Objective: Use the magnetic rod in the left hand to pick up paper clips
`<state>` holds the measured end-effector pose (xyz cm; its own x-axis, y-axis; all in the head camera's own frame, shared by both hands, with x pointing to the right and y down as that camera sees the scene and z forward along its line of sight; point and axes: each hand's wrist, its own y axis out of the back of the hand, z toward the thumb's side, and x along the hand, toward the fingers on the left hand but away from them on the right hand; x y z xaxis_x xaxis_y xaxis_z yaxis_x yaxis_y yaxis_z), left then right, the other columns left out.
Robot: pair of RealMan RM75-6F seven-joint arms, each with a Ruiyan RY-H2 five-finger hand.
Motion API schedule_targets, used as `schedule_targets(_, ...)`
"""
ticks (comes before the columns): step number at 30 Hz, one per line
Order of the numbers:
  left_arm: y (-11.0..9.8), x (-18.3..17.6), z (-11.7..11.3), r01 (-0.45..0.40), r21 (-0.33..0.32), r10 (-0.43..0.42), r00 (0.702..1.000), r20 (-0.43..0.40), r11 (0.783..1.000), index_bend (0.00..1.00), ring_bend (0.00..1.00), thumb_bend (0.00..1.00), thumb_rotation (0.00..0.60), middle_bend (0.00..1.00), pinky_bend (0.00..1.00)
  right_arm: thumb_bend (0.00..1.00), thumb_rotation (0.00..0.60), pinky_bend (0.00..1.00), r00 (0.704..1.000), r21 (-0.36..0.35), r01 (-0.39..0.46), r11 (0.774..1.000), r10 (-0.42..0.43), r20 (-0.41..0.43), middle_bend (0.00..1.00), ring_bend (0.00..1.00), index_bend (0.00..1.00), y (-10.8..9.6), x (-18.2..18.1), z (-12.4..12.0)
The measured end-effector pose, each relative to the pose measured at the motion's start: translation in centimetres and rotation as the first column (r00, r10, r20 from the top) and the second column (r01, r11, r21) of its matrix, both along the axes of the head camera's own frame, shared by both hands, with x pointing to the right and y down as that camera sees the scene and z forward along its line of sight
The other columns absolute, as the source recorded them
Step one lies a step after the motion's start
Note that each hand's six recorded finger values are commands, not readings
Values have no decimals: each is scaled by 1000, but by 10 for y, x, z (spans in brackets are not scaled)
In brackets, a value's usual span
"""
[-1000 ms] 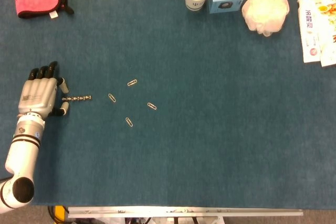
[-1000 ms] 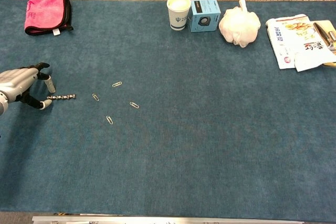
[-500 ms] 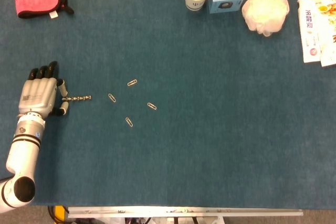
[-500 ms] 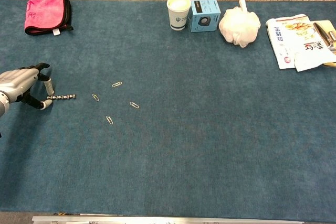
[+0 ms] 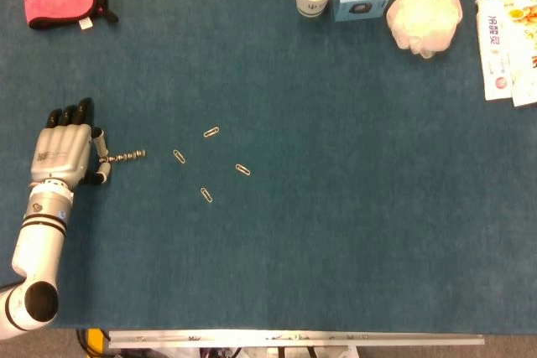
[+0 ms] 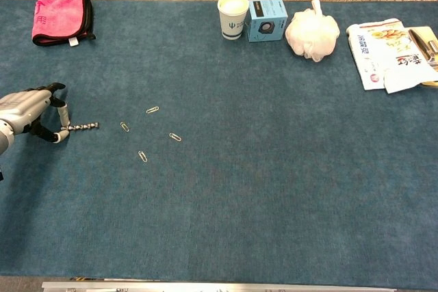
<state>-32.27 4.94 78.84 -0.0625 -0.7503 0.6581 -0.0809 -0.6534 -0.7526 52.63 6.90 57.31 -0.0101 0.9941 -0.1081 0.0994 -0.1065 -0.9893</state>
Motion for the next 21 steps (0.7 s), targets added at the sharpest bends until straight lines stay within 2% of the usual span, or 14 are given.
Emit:
schedule_targets(13, 0, 2, -3, -2, 11, 2, 1000, -6, 1000, 564, 0, 328, 600, 28, 30, 0, 600, 535, 1000, 0, 0, 1000, 0, 0, 157, 241, 181, 0, 0, 0)
schedule_targets(21, 1, 9, -21, -40, 45, 40, 999, -5, 998, 570, 0, 328, 600, 31, 30, 0, 600, 535, 1000, 1, 2, 1000, -2, 1, 157, 241, 181, 0, 0, 0)
